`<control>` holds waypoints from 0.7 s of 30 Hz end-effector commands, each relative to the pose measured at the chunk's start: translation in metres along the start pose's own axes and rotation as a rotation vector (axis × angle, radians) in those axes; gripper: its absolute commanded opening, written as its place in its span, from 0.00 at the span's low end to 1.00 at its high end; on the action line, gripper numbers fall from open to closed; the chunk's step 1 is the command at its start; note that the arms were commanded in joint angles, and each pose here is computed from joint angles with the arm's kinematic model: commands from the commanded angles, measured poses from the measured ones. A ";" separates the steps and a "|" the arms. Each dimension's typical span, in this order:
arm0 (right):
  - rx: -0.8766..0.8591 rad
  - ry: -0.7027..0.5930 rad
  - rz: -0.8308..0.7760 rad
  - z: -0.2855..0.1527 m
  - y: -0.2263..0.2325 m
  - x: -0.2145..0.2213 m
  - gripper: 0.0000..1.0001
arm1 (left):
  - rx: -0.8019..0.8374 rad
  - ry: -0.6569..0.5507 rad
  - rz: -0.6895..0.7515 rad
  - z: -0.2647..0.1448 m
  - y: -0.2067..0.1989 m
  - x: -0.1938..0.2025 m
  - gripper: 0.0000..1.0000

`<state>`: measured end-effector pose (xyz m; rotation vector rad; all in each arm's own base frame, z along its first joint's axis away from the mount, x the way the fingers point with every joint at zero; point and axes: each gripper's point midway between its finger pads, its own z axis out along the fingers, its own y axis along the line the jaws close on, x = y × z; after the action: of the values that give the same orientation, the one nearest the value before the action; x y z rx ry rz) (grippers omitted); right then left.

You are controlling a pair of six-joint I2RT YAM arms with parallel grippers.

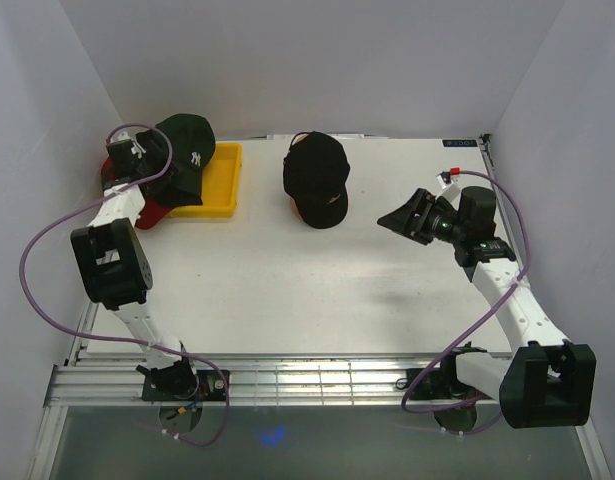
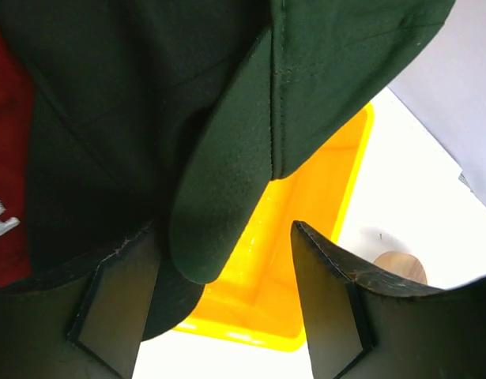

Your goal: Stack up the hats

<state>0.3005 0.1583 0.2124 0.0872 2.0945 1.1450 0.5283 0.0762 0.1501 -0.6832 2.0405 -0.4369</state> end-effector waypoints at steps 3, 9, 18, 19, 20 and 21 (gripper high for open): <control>-0.015 -0.008 -0.023 0.001 0.001 -0.001 0.74 | 0.095 -0.038 -0.005 -0.003 -0.017 -0.006 0.74; -0.014 -0.004 0.000 0.002 -0.003 0.005 0.74 | 0.115 -0.026 -0.031 0.000 -0.017 0.001 0.71; -0.008 -0.014 -0.007 0.001 -0.003 0.004 0.73 | 0.144 -0.032 -0.052 0.007 -0.019 0.003 0.55; -0.009 -0.015 -0.008 0.001 -0.003 0.004 0.73 | 0.145 -0.029 -0.060 0.007 -0.018 0.004 0.51; -0.005 -0.015 -0.005 0.001 -0.004 0.005 0.73 | 0.148 -0.031 -0.062 0.007 -0.019 0.004 0.45; -0.006 -0.016 -0.007 0.001 -0.003 0.004 0.73 | 0.156 -0.030 -0.061 0.007 -0.020 0.004 0.35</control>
<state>0.2964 0.1576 0.1973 0.1162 2.1240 1.1478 0.5357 0.0612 0.1510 -0.6782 1.9646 -0.5734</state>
